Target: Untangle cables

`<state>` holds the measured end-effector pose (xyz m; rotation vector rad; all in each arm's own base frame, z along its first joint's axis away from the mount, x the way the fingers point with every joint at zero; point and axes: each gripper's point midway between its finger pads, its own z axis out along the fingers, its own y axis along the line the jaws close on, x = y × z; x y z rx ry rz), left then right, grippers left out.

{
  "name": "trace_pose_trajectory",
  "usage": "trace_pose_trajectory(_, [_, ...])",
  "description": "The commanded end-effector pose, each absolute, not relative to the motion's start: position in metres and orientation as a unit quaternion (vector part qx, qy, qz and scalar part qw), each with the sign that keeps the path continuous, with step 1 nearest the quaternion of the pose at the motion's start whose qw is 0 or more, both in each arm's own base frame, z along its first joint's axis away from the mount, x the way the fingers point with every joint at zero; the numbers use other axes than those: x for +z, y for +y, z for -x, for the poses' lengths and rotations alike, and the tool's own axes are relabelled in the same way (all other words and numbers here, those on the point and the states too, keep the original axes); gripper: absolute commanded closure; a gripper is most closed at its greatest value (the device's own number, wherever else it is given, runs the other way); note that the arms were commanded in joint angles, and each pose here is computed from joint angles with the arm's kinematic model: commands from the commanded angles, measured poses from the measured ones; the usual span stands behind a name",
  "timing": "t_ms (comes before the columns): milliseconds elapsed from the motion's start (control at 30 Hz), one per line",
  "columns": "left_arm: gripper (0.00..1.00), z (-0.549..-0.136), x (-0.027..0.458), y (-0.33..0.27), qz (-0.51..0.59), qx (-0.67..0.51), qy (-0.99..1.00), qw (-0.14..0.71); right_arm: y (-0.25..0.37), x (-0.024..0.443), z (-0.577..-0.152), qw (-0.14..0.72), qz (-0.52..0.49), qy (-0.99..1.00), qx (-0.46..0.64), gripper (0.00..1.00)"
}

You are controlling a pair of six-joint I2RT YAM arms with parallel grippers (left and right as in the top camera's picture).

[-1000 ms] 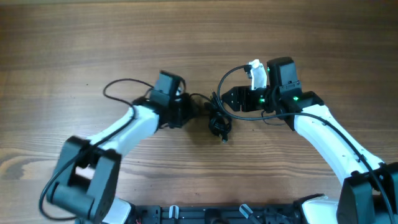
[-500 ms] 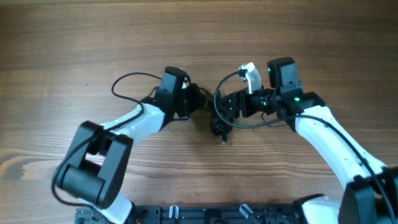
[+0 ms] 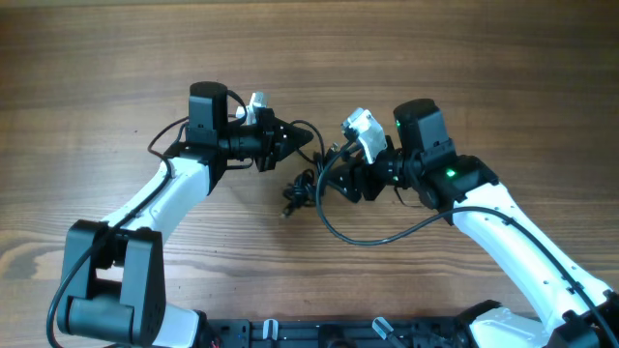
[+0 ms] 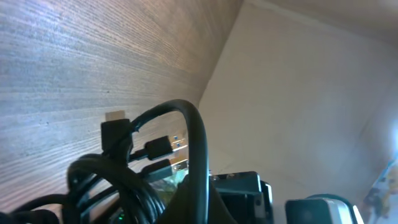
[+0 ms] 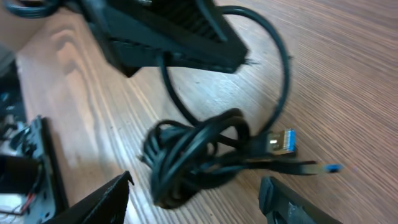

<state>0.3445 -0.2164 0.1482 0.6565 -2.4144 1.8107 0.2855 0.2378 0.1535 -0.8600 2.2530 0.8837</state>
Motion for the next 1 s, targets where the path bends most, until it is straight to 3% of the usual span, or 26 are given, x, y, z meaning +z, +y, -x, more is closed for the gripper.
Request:
trace_pose_trajectory(0, [0.96,-0.346,0.165,-0.216,-0.228,0.598,-0.767,0.042,0.252,0.151,-0.287,0.289,0.339,0.838,0.314,0.32])
trace_pose_trajectory(133, [0.96,-0.346,0.165,-0.216,-0.245,0.597,-0.762,0.055,0.254,0.142,-0.296,0.302,0.311,0.861,0.266,0.33])
trace_pose_trajectory(367, [0.96,-0.346,0.165,-0.216,-0.259,0.595,-0.758,0.066,0.260,0.114,-0.302,0.259,0.252,0.890,0.278,0.52])
trace_pose_trajectory(433, [0.96,-0.346,0.165,-0.216,-0.259,0.595,-0.758,0.066,0.253,0.110,-0.310,0.259,0.201,0.907,0.264,0.78])
trace_pose_trajectory(467, [0.96,-0.345,0.165,-0.217,-0.258,0.597,-0.757,0.069,0.242,0.106,-0.319,0.263,0.151,0.922,0.240,0.96])
trace_pose_trajectory(600, [0.96,-0.338,0.208,-0.220,-0.148,0.657,-0.738,0.047,0.195,0.090,-0.333,0.251,0.008,0.952,0.174,0.96])
trace_pose_trajectory(767, [0.96,-0.335,0.255,-0.182,-0.069,0.703,-0.708,0.028,0.171,0.075,-0.339,0.230,-0.037,0.959,0.162,0.96])
trace_pose_trajectory(867, [0.96,-0.345,0.266,-0.146,0.010,0.701,-0.707,-0.092,0.188,0.078,-0.332,0.212,0.026,0.954,0.212,0.96])
trace_pose_trajectory(967, [0.96,-0.350,0.263,-0.134,0.081,0.681,-0.703,-0.187,0.234,0.100,-0.304,0.196,0.192,0.902,0.334,0.96])
